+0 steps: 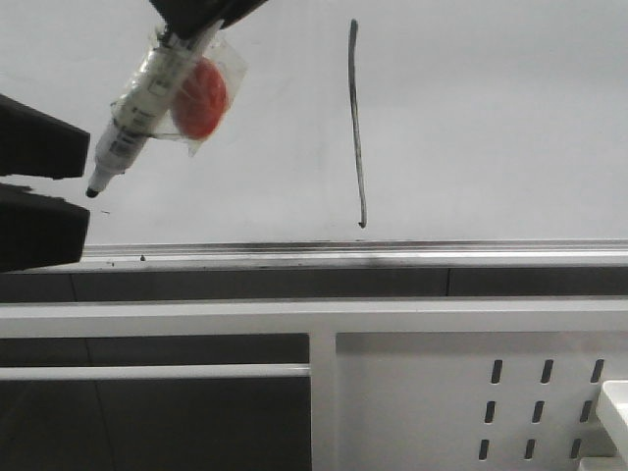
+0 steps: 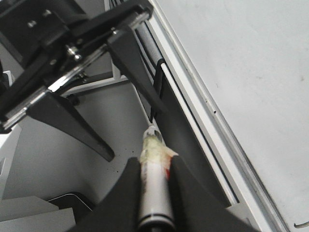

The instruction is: Write number 1 on whiteboard

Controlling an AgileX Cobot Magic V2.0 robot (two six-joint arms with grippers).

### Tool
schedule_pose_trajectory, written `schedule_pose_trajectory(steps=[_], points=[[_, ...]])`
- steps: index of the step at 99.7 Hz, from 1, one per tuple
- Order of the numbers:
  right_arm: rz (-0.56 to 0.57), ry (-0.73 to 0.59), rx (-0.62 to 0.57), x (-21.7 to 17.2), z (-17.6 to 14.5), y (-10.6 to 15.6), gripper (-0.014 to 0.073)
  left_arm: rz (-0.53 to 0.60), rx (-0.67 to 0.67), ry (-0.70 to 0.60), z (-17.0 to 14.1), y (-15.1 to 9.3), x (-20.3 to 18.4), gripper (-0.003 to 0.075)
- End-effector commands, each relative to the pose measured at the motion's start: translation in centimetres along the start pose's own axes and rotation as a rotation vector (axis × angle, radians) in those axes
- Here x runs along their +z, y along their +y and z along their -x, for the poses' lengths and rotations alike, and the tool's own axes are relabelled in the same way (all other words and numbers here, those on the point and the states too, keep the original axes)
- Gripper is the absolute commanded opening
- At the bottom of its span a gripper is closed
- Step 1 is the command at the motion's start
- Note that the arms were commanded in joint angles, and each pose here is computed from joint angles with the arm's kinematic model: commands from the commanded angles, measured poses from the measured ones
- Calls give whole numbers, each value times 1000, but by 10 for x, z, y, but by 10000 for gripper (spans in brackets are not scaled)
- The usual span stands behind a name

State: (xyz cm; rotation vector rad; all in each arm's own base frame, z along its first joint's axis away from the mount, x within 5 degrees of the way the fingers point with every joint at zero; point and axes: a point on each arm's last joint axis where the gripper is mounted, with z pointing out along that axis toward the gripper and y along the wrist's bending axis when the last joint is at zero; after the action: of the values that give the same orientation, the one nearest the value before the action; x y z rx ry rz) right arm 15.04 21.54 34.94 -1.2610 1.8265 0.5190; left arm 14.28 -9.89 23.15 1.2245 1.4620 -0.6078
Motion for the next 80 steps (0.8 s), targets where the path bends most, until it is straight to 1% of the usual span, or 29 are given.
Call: schedule_pose_trajectory(steps=[1,18,32,47,58,80], points=[[-28,-101,-1,-12,17,-3,-71,8,-10,-107,15,11,3,421],[-25,-93,-1,-12,16,-2,-71,-3,20,-165,22,22,9,421],[-24,-91,-1,-12,16,-2,-71,-21,22,-184,24,22,10,413],[-24,-91,-1,-12,16,-2,-71,-59,29,-220,28,19,9,330],[-20,-93,7,-12,16,-2,-71,-71,39,-210,27,18,9,278],[-10,-93,12,-12,16,0,-71,-77,41,-207,26,17,9,272]])
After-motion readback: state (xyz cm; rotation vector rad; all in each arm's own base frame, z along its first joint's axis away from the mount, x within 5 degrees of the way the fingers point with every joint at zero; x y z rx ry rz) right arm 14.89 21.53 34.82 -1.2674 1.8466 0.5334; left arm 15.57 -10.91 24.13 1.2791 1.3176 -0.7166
